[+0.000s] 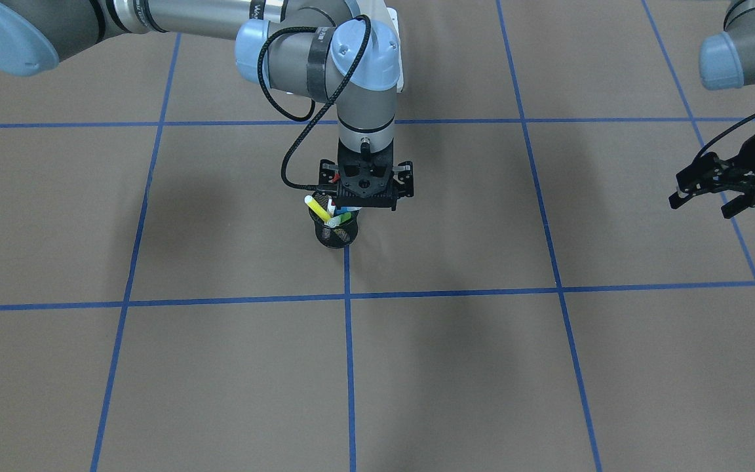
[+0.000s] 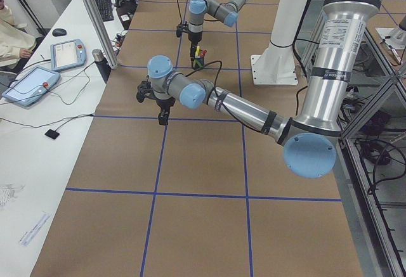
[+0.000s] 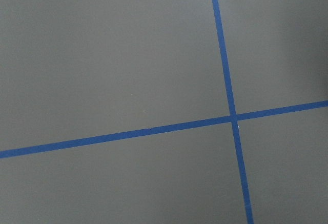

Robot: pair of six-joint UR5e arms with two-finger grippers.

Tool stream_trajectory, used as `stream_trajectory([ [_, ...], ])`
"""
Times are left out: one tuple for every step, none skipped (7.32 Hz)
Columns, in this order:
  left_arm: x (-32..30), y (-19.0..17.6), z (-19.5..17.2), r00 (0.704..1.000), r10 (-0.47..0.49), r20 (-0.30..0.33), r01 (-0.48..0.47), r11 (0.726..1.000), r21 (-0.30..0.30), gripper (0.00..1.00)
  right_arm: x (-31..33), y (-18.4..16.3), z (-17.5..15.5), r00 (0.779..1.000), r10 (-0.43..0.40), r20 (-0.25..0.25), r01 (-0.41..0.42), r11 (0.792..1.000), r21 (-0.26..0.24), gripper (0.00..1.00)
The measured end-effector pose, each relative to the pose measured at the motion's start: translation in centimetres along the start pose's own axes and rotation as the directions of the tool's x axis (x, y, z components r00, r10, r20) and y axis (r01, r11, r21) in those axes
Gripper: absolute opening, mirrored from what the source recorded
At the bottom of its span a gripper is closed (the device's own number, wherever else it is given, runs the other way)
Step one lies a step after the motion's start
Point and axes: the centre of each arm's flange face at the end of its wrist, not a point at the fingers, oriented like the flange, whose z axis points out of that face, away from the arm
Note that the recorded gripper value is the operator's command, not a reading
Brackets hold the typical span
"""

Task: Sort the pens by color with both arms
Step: 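Position the right gripper above the pens in the cup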

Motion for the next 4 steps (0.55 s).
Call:
stream_trajectory([
  [0.0,0.0,0.0,1.000,0.000,0.000,0.000,1.000,0.000,1.00,0.2,0.1,0.3,0.999,-0.015,-0.031,0.014,1.000,-0.012,0.99],
  [0.0,0.0,0.0,1.000,0.000,0.000,0.000,1.000,0.000,1.00,0.1,0.5,0.5,0.998,-0.030,-0.052,0.029,0.999,-0.024,0.99],
  [0.0,0.0,0.0,1.000,0.000,0.000,0.000,1.000,0.000,1.00,-0.4,0.9,0.5,0.997,-0.048,-0.065,0.046,0.998,-0.035,0.99],
  [0.0,0.0,0.0,1.000,0.000,0.000,0.000,1.000,0.000,1.00,-1.4,1.2,0.2,0.995,-0.066,-0.073,0.063,0.997,-0.044,0.99],
])
